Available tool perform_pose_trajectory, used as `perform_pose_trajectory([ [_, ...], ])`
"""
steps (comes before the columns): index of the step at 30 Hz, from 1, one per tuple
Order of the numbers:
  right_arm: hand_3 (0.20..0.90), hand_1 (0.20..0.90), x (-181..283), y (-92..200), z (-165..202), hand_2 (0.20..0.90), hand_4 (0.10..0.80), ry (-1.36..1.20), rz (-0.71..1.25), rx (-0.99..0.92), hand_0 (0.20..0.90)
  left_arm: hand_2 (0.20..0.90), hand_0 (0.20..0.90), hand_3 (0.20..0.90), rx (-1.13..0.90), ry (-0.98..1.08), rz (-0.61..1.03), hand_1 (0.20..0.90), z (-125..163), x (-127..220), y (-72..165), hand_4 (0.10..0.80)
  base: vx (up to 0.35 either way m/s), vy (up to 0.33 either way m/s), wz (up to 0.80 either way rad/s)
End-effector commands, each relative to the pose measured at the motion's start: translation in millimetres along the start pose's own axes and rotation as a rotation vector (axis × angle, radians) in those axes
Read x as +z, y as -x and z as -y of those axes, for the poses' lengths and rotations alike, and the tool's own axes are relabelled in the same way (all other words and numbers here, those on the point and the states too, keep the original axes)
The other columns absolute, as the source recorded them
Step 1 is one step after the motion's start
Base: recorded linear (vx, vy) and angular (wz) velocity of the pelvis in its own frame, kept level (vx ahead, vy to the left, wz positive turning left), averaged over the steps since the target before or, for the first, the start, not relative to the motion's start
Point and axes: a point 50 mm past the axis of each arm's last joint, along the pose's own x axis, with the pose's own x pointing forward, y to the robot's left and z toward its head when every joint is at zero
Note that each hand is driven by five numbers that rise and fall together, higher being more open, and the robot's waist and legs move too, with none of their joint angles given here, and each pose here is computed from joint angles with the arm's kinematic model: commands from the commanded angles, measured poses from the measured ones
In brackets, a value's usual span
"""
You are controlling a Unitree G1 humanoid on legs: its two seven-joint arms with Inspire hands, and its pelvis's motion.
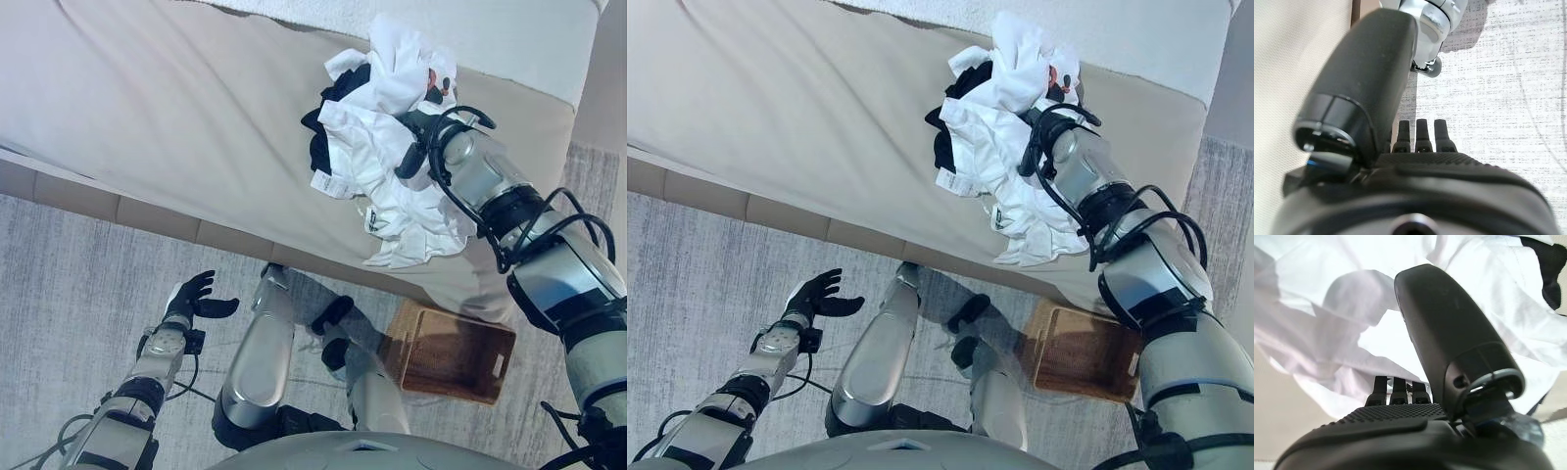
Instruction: Pick up the clothes from the bed and place them into the basket
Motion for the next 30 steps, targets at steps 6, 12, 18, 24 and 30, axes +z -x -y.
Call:
perform_pose_trajectory([
  [6,0.2,0.3,11.2,0.4,19.7,0.3,0.1,0.0,0.05,-0.178,0.3,0.9,0.9,0.9,-0.031,0.032,0.034,0.9,12.5,-6.9,7.9,0.8,-0.042,-0.007,0.05],
  [12,0.2,0.3,45.3,51.3,79.2,0.3,0.1,-0.168,0.423,-0.751,0.3,0.9,0.9,0.9,0.028,0.052,0.013,0.9,10.9,-14.1,10.2,0.8,-0.053,0.001,0.0],
  [18,0.2,0.3,33.9,122.3,114.7,0.3,0.1,-0.122,0.613,-1.175,0.3,0.9,0.9,0.9,0.067,0.055,-0.104,0.9,0.1,-48.9,21.8,0.8,0.064,0.024,-0.23],
  [24,0.2,0.3,13.6,141.9,127.5,0.3,0.1,-0.084,0.597,-1.208,0.3,0.9,0.9,0.9,0.039,0.031,-0.208,0.9,-2.3,-75.8,34.7,0.8,0.109,0.028,-0.15],
  [30,0.2,0.3,6.0,163.3,158.7,0.3,0.1,-0.069,0.581,-1.368,0.3,0.9,0.9,0.9,0.008,-0.029,-0.331,0.9,4.9,-102.9,48.5,0.8,0.123,-0.034,-0.19],
])
